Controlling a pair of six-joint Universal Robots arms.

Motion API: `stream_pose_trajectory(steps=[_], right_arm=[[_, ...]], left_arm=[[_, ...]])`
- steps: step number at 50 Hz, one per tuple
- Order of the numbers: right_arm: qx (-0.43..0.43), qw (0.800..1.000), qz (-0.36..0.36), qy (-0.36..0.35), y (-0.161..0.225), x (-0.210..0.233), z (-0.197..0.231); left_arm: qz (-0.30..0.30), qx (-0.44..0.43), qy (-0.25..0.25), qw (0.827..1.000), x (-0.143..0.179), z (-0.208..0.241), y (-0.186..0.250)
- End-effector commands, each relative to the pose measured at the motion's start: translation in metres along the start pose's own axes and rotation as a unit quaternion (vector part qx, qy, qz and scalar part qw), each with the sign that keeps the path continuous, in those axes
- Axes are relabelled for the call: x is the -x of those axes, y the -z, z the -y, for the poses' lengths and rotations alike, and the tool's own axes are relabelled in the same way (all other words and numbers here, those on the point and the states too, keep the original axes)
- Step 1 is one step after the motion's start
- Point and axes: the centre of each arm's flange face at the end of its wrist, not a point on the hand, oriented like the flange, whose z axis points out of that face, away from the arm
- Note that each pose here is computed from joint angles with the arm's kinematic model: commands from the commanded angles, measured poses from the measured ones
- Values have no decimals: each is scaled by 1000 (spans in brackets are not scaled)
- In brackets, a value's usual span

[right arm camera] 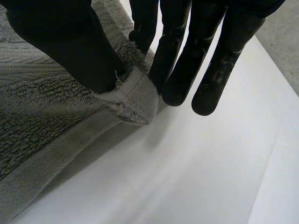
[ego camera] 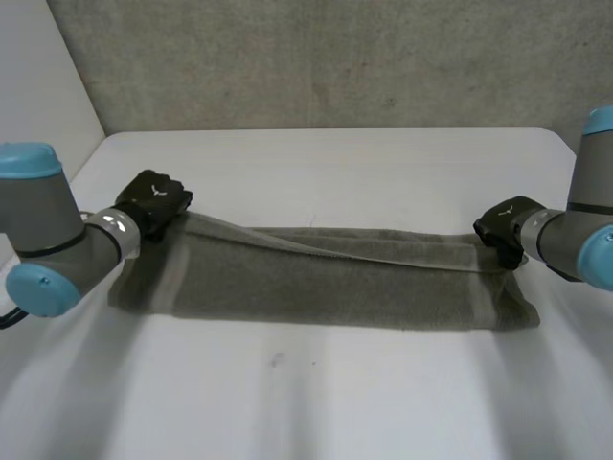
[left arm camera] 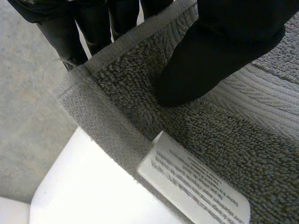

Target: Fold the towel.

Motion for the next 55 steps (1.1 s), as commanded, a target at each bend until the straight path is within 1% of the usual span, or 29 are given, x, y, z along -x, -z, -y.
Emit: stream_pose_trajectory(steps=[1,4,6,7,9,10,12,13,14,16,17,20,21,24,25,27,30,32,33,35,36,37,38,40,41,43,46,48,55], right_arm=[[-23,999,-33,-11,-10,-4,7],[-36,998,-52,-12,-13,-9,10],[-49,996,-79,-12,-14,-17,15],[-49,996,-79,-12,-14,-17,15],[-65,992,-110,-14,-13,-27,22],[-65,992,-111,-14,-13,-27,22],[-89,986,-142,-18,-5,-39,33],[-102,982,-155,-24,1,-45,39],[-102,982,-155,-24,1,-45,39],[-125,976,-173,-44,14,-57,48],[-125,976,-173,-44,14,-57,48],[-154,969,-179,-69,40,-65,60],[-154,969,-179,-69,40,-65,60],[-170,968,-169,-73,63,-63,65],[-170,968,-169,-73,64,-63,65],[-167,971,-151,-73,74,-56,59],[-159,974,-140,-75,76,-52,52],[-138,980,-115,-80,80,-42,33],[-138,981,-115,-80,80,-42,33],[-127,984,-89,-85,89,-30,19],[-127,984,-88,-85,89,-30,19],[-120,986,-77,-89,93,-24,10],[-120,986,-77,-89,93,-24,10],[-101,988,-51,-102,98,-12,-12],[-101,988,-51,-102,98,-12,-12],[-99,989,-34,-109,99,1,-29],[-101,988,-28,-111,98,8,-37],[-105,988,-24,-114,94,17,-51],[-124,985,-28,-114,85,20,-63]], left_arm=[[5,-10,-7,1000,-6,-7,-13],[2,-8,-8,1000,-9,-11,-16],[2,-8,-9,1000,-10,-11,-16],[2,-8,-9,1000,-10,-11,-16],[15,-11,-13,1000,-8,-8,-17],[15,-11,-13,1000,-8,-8,-17],[41,-20,-17,999,-2,-3,-19],[41,-20,-17,999,-2,-3,-19],[51,-27,-20,998,1,1,-19],[67,-41,-23,997,9,13,-16],[67,-41,-23,997,9,13,-16],[75,-53,-25,995,15,25,-9],[75,-53,-25,995,15,25,-9],[77,-54,-7,996,19,32,3],[77,-54,-7,996,19,32,3],[72,-50,16,996,17,32,11],[72,-51,29,996,18,35,18],[71,-51,62,994,19,37,30],[71,-51,62,994,19,37,30],[66,-51,102,991,17,39,42],[66,-51,102,991,17,39,42],[66,-53,122,989,17,41,47],[66,-53,122,989,17,41,47],[65,-55,162,983,18,42,56],[65,-55,162,983,18,42,56],[63,-56,194,977,18,43,64],[64,-56,204,975,18,43,67],[65,-59,208,974,19,45,72],[63,-58,208,974,16,46,76]])
